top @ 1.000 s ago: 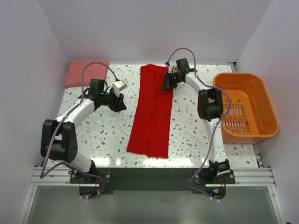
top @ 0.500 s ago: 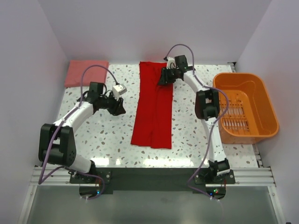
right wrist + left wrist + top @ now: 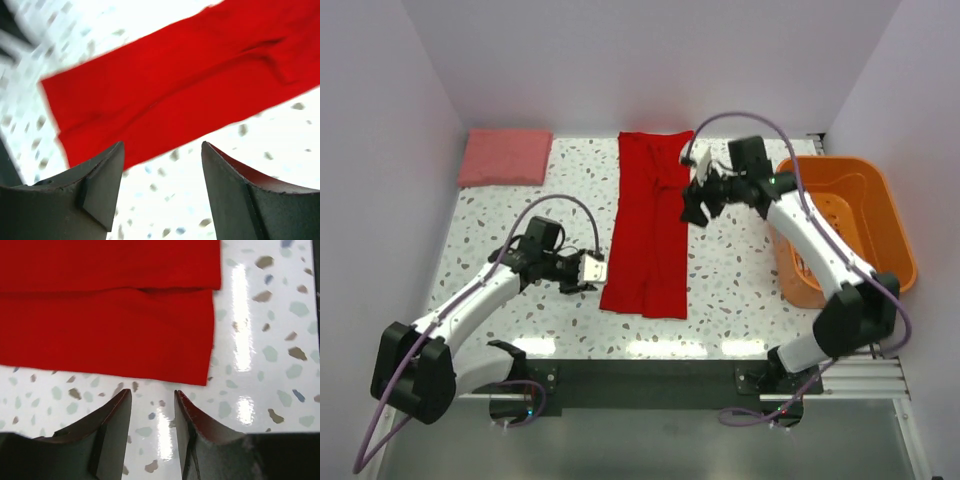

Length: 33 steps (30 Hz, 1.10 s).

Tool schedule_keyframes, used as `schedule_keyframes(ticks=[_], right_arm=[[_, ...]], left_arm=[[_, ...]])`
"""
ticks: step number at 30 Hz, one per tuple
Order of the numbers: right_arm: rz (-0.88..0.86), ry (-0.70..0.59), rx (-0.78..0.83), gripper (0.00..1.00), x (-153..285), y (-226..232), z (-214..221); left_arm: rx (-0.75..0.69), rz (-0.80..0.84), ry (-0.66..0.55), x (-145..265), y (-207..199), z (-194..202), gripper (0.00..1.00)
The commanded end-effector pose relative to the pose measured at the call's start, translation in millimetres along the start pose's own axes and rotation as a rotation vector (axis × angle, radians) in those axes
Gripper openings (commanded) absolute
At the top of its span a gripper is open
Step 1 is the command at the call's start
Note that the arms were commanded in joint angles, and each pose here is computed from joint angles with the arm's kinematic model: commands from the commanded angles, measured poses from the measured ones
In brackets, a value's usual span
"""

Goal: Fold and stack the t-shirts
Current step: Fold the tshirt

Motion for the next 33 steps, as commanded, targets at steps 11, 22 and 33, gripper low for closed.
schedule_keyframes(ticks=[11, 22, 33], right_arm=[[-0.244, 0.188, 0.478, 0.62, -14, 166, 146], [-0.314, 0.243, 0.603, 0.62, -38, 180, 169], [-0.358, 0.297, 0.672, 0.56, -55, 182, 182]], left_arm=[[-0.387, 0.221, 0.039, -41, -66, 38, 0.45], [-0.367, 0.226, 0.083, -59, -58, 50, 0.46], [-0.349, 0.201, 0.095, -64, -40, 38, 0.46]])
Point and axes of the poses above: each gripper's point midway between its finger pads, its own x axis back along the fingers, its own y axis along the line the jaws close on, z = x × y, the point moved 4 cm from there along x, back along the fingers, and after that the axes turned 9 degrees about x, right-handed, at the moved point
